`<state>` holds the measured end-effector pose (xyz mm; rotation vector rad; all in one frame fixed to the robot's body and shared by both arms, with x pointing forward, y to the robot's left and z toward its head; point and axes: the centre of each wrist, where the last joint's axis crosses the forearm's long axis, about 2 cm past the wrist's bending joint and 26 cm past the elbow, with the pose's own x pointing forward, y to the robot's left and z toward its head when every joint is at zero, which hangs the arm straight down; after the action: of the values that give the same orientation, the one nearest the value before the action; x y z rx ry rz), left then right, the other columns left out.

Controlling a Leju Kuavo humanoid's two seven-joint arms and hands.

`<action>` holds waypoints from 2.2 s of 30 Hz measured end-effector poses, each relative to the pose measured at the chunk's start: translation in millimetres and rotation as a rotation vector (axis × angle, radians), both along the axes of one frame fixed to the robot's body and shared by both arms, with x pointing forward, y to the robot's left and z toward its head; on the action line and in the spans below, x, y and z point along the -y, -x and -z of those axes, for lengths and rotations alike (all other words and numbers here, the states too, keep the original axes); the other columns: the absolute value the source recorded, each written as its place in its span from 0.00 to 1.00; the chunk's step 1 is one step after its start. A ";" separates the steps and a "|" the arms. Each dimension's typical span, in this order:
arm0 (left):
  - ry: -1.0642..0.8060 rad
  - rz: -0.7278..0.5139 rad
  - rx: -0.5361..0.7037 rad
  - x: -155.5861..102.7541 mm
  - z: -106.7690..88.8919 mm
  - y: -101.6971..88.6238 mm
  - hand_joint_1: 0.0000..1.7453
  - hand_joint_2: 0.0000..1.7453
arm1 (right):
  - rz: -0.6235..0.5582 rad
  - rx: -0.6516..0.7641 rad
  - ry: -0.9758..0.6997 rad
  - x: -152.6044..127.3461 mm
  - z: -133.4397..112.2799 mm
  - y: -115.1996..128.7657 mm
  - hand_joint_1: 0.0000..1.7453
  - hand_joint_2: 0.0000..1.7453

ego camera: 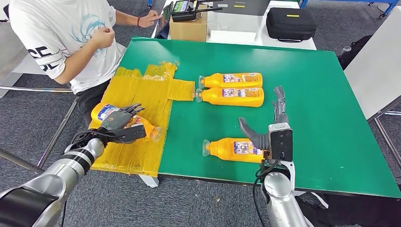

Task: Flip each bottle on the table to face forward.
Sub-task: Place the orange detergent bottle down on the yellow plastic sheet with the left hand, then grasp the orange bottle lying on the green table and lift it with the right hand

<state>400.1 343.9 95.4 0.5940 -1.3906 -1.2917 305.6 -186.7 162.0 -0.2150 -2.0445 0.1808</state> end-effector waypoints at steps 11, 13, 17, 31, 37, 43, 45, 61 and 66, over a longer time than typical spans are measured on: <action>0.707 0.032 -0.045 -1.2 16.9 24.0 0.00 1.00 | -0.003 -0.016 0.012 0.9 4.1 -0.1 0.00 1.00; 0.869 0.034 -0.064 2.9 20.6 32.8 0.00 1.00 | -0.002 -0.031 0.042 1.6 5.8 -0.1 0.00 1.00; 1.113 0.010 -0.084 23.0 20.6 49.8 0.00 1.00 | 0.000 -0.101 0.179 5.2 12.2 -0.4 0.00 1.00; 1.509 -0.102 -0.134 90.8 -3.7 75.3 0.00 1.00 | 0.075 -0.320 0.522 38.1 54.7 23.2 0.00 1.00; 1.489 -0.107 -0.148 104.2 -6.3 77.0 0.00 1.00 | 0.097 -0.364 0.586 46.4 63.8 28.1 0.00 1.00; 1.489 -0.081 -0.166 117.6 -8.5 78.3 0.00 1.00 | 0.118 -0.409 0.679 58.7 73.1 34.1 0.00 1.00; 1.494 -0.079 -0.166 118.4 -8.9 78.4 0.00 1.00 | 0.120 -0.426 0.708 64.0 75.4 35.2 0.00 1.00; 1.504 -0.062 -0.175 121.0 -10.7 78.6 0.00 1.00 | 0.101 -0.473 0.823 84.3 80.5 31.5 0.00 1.00; 1.510 -0.046 -0.191 122.1 -10.9 78.7 0.00 1.00 | 0.056 -0.473 0.922 89.3 78.2 14.4 0.00 1.00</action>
<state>321.3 221.8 106.4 -0.5196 -1.7065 -0.0078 291.1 -276.0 83.8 -0.7180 -1.3603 1.0348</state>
